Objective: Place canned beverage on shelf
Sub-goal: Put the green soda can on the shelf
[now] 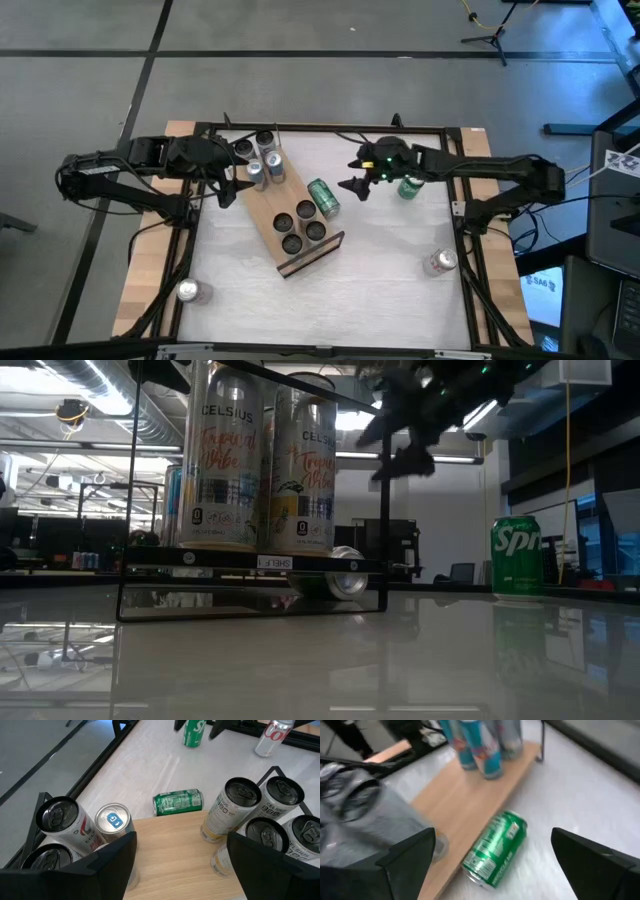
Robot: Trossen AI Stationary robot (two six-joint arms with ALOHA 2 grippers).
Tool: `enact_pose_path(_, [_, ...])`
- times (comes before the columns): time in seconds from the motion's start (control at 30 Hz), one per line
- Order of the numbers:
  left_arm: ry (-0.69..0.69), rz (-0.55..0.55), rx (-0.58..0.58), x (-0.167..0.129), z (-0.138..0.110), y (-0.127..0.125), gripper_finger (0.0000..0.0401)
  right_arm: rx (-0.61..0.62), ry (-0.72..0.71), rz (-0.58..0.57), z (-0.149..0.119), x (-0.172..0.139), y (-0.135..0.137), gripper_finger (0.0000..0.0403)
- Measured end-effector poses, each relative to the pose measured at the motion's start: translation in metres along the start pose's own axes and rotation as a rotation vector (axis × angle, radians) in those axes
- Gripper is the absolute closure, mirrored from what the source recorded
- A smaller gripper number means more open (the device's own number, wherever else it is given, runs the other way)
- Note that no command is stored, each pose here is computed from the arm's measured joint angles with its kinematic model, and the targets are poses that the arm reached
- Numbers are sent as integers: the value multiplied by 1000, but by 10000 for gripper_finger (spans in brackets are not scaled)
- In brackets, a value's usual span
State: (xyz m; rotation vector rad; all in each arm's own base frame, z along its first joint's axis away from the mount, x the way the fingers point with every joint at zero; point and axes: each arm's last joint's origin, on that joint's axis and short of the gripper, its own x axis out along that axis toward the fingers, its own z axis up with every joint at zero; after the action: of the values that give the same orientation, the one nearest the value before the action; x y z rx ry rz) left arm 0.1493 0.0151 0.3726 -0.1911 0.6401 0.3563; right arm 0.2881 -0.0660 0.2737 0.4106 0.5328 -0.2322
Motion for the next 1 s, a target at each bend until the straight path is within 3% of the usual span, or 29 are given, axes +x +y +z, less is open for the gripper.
enact_pose_path(0.47, [-3,0,-1,0,0,0,103,113,197,-79,-33,60,-18,10])
enact_pose_path(0.7, [-2,0,-1,0,0,0,103,159,205,-87,-40,75,-21,10])
enact_pose_path(1.0, [-2,0,-1,0,0,0,103,117,193,-79,-53,95,-7,10])
